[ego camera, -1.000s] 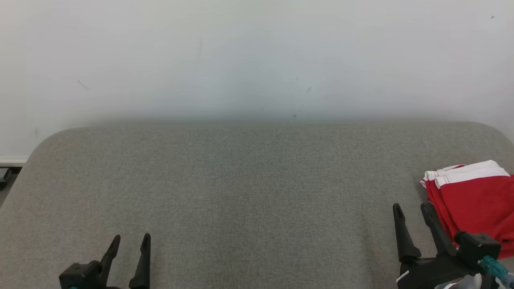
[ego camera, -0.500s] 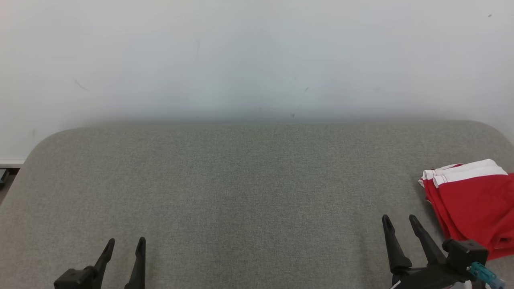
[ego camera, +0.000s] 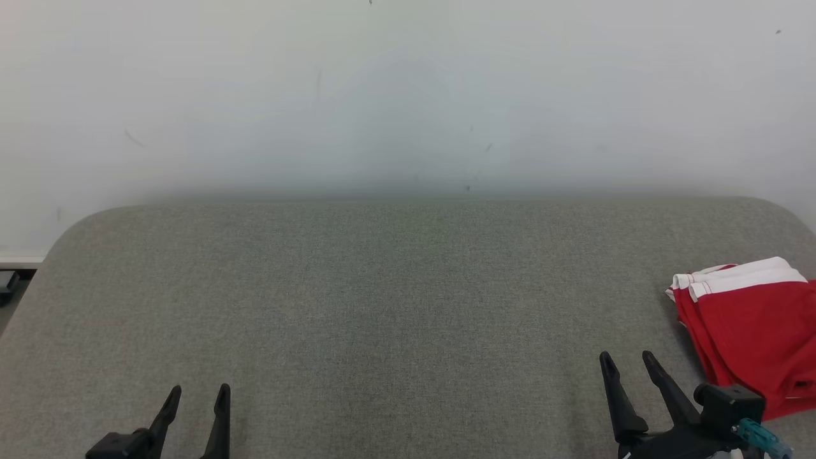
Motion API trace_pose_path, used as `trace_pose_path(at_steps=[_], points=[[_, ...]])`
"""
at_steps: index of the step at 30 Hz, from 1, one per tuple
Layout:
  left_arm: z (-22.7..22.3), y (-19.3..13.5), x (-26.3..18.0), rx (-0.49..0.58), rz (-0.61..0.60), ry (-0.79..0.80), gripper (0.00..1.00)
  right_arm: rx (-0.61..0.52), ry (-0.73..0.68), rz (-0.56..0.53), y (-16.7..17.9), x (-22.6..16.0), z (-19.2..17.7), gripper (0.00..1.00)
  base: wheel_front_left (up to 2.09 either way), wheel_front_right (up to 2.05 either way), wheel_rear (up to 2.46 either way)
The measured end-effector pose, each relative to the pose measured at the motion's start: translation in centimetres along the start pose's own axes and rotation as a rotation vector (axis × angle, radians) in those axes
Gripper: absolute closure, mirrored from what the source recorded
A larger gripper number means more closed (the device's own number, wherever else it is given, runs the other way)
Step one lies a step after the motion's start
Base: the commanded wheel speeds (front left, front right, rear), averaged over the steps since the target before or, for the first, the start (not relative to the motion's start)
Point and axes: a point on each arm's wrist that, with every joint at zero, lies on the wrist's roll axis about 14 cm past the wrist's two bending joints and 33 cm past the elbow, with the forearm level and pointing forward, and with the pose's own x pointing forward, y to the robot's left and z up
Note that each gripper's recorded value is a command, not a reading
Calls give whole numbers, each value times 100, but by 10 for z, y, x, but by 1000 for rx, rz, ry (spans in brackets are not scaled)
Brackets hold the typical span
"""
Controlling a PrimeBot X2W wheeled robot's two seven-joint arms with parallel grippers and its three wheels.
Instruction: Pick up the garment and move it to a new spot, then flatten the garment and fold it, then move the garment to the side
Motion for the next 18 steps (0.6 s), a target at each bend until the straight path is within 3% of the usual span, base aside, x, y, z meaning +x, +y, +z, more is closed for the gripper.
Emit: trace_pose_path(at_steps=[15,16,18], points=[[0,1,-1,-10,8,6,0,0,15,-1,0,0,-3,0,0,0,0],[0,1,-1,-9,9,6,100,0,15,-1,0,0,-3,100,0,0,0],[-7,-1,-3,-17,10,24,100,4,38,-7,-2,-2,-10,100,0,0,0]])
